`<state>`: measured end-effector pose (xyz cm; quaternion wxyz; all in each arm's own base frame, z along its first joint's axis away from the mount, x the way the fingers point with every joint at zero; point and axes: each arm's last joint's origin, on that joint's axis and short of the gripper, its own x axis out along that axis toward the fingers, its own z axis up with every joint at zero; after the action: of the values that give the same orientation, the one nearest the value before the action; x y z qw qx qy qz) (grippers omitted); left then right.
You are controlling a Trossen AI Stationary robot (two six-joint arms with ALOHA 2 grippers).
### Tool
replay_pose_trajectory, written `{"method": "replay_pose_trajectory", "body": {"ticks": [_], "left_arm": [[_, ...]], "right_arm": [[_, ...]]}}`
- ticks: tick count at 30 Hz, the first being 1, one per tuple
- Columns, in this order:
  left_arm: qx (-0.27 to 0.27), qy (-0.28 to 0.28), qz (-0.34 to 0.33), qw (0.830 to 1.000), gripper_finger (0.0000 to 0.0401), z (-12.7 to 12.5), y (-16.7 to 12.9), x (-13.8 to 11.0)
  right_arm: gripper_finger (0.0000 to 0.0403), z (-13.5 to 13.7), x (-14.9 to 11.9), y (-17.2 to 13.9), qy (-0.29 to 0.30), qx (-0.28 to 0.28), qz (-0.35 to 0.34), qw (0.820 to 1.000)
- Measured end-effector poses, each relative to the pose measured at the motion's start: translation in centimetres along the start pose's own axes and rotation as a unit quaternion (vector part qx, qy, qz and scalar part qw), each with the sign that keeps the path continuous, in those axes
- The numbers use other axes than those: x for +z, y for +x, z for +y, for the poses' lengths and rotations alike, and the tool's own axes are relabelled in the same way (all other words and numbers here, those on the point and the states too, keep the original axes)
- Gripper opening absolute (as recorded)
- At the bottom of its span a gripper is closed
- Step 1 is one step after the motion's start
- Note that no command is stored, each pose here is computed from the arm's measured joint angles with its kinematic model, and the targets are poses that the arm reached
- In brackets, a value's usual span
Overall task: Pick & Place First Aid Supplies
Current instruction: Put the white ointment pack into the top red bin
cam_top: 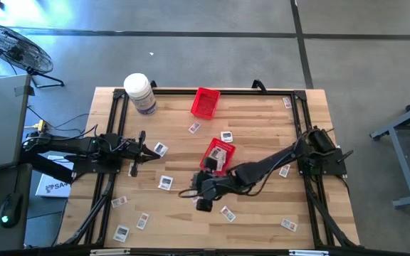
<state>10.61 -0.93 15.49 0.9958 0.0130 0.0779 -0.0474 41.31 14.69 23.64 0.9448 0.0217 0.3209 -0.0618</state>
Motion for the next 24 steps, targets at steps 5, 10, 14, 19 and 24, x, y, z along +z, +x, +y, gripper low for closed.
{"method": "replay_pose_trajectory", "body": {"ticks": [5, 10, 14, 19, 24], "left_arm": [[0.000, 0.000, 0.000, 1.000, 0.0021, 0.0, 0.0, 0.0], [0.000, 0.000, 0.000, 1.000, 0.0021, 0.0, 0.0, 0.0], [0.000, 0.000, 0.000, 1.000, 0.0021, 0.0, 0.0, 0.0], [0.000, 0.000, 0.000, 1.000, 0.0021, 0.0, 0.0, 0.0], [0.000, 0.000, 0.000, 1.000, 0.0021, 0.0, 0.0, 0.0]], "right_arm": [[0.0103, 1.7, -1.2, 2.3, -0.016, 0.052, 0.025, 0.998], [0.0103, 3.1, -2.8, 4.1, -0.034, 0.081, 0.054, 0.995], [0.0103, 3.1, -4.2, 5.0, -0.032, 0.065, 0.069, 0.995], [0.0103, 2.2, -4.4, 6.5, -0.038, 0.058, 0.066, 0.995], [0.0103, -0.6, -3.9, 8.1, -0.008, 0.087, 0.086, 0.992]]}}
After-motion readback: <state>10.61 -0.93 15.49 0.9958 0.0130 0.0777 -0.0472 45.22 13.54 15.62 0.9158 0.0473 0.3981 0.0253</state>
